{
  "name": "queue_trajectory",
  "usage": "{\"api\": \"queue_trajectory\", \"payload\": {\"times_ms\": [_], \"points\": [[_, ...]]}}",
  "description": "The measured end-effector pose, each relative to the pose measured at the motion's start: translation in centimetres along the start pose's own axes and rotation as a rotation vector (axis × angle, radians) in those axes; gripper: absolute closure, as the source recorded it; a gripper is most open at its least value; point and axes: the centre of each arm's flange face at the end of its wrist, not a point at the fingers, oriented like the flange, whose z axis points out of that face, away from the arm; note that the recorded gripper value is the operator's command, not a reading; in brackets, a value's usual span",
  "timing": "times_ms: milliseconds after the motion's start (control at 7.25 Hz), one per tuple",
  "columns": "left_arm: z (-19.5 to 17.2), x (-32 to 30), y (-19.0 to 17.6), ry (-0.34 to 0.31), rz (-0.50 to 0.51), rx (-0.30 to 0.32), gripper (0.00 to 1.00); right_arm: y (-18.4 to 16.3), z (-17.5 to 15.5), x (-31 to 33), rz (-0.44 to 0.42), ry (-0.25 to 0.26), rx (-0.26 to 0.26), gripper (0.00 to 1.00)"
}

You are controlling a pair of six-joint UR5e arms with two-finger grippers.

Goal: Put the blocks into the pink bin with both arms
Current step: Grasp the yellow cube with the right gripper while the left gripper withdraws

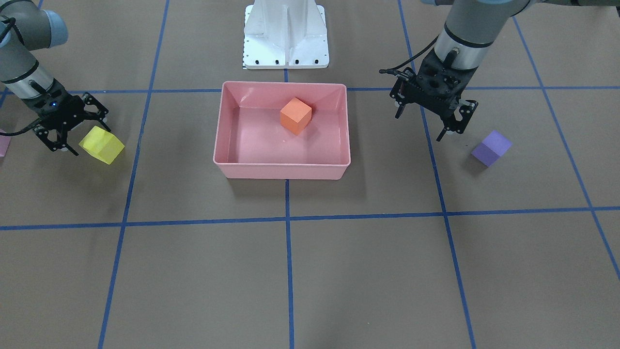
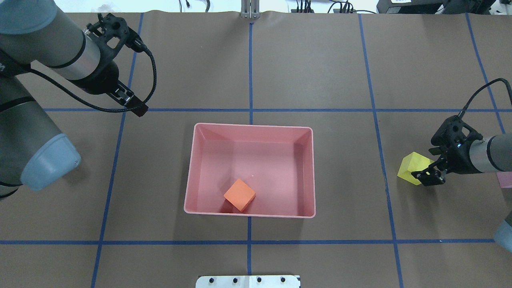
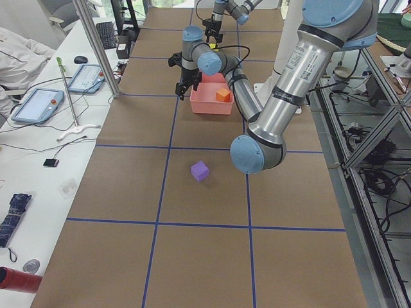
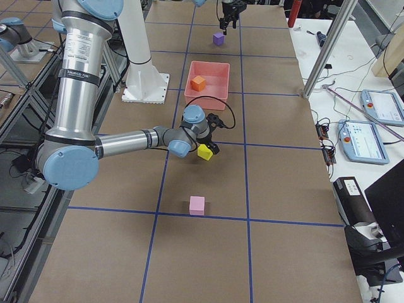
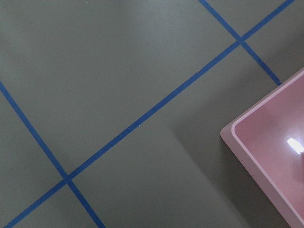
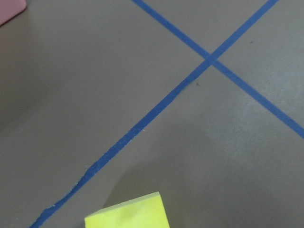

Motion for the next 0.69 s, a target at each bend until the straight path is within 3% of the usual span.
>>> {"api": "queue_trajectory", "payload": {"times_ms": [138,414,690], "points": [[0.0,0.0,0.0,0.000,-0.001,-0.001,0.00,0.4,0.8,-0.4,-0.002,-0.002,-0.027,0.20],[0.1,0.0,0.1,0.000,-0.003,-0.001,0.00,0.8,2.1,-0.9,-0.002,0.004,-0.067,0.98],[-0.2,-0.6,0.0,-0.005,0.001,0.004,0.00,0.0,1.7,-1.1,0.010,0.000,-0.057,1.00]]}}
